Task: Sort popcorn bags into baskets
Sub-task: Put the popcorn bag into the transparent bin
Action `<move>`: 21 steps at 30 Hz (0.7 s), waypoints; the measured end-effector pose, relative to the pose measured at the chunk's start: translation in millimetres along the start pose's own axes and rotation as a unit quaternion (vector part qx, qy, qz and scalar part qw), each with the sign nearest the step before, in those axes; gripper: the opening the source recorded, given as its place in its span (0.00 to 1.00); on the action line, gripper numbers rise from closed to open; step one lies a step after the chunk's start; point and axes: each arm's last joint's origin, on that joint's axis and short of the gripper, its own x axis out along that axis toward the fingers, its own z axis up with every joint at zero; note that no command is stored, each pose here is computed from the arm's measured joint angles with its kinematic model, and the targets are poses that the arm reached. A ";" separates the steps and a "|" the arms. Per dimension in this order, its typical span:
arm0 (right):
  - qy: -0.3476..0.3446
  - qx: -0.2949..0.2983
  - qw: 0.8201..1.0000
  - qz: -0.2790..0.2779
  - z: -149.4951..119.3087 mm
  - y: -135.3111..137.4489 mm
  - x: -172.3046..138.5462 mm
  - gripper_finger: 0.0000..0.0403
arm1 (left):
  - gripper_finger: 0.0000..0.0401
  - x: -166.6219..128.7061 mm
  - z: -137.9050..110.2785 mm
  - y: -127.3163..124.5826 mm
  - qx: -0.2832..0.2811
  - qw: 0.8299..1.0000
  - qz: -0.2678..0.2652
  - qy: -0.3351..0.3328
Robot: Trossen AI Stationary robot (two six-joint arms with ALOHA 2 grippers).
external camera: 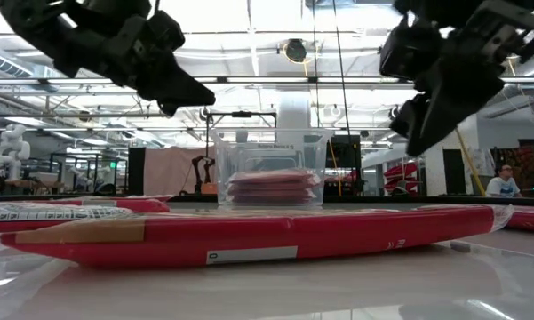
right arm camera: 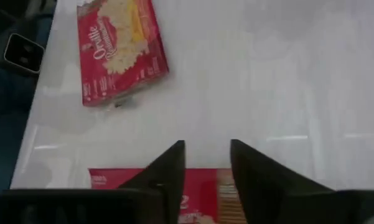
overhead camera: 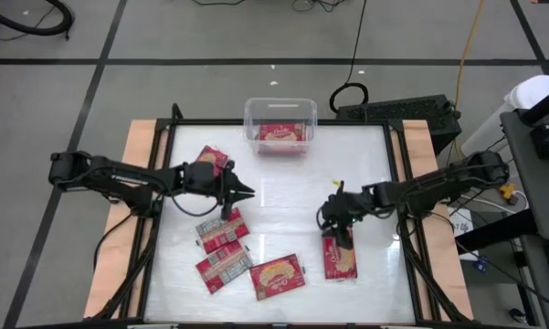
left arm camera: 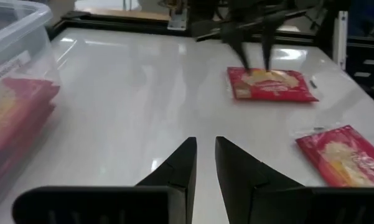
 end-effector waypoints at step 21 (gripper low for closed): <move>0.095 0.001 0.994 0.048 -9.4 -50.4 32.4 0.56 | 0.16 2.1 -8.4 -21.6 0.001 1.000 0.003 0.003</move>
